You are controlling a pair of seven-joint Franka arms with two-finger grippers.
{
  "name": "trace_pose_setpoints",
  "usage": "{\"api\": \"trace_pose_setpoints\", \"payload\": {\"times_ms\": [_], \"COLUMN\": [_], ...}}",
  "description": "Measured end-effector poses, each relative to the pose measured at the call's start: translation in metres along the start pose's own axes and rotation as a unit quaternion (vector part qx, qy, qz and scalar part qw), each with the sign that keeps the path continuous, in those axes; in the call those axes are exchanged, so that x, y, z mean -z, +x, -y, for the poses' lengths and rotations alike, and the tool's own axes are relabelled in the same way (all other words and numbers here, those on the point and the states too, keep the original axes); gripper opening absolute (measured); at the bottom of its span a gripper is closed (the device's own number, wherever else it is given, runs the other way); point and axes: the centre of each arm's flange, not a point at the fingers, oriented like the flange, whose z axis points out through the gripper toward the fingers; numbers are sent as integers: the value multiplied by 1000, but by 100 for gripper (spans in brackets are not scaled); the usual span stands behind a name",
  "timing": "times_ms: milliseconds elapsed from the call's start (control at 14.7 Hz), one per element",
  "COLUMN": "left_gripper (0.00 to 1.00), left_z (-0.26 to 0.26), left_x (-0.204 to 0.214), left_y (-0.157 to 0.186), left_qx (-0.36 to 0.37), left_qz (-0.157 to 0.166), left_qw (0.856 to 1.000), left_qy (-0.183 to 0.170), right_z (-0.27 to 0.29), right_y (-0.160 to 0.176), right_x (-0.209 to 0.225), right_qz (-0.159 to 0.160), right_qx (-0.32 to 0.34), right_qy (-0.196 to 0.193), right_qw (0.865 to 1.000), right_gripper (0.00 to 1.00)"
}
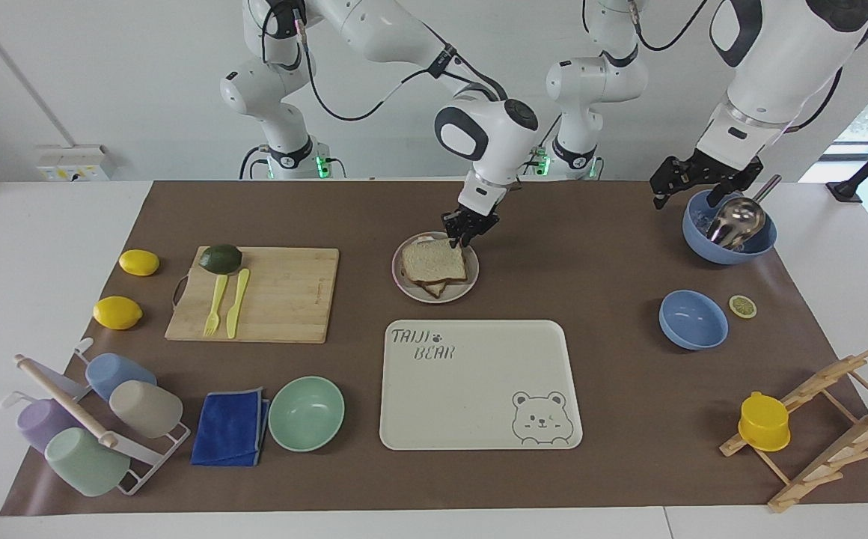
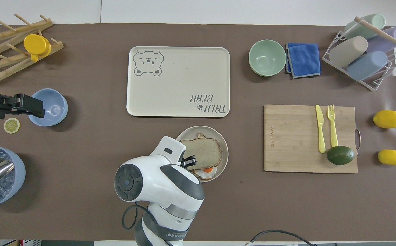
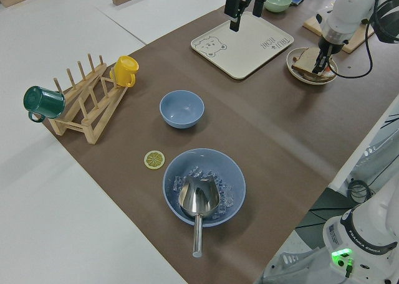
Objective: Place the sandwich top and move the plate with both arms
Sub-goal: 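Carry the bread slice with the right gripper onto the egg plate, then withdraw the right gripper while the left gripper reaches toward the plate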
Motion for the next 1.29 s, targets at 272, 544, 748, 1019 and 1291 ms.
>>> {"api": "trace_pose_setpoints", "payload": {"times_ms": [272,544,748,1019,1291], "left_gripper": [100,100,100,100,100], "left_z": [0,-1,-17,-73,-129], "left_x": [0,-5,-27,-64,-109], "left_y": [0,2,1,-14,-26], "left_qx": [1,0,-14,-18,-4], "left_qz": [0,-3,-4,7,9], "left_qw": [1000,1000,1000,1000,1000], "left_qy": [0,0,1,4,-18], "right_z": [-64,-237,-345,-435,-514], "right_y": [26,47,37,6,-13], "right_x": [38,74,87,128,147], "right_qz": [1,48,77,68,63], "right_qx": [-53,-108,-153,-162,-149], "right_qy": [42,62,64,93,104], "right_qw": [998,991,983,980,981], "right_gripper": [88,100,100,100,100]}}
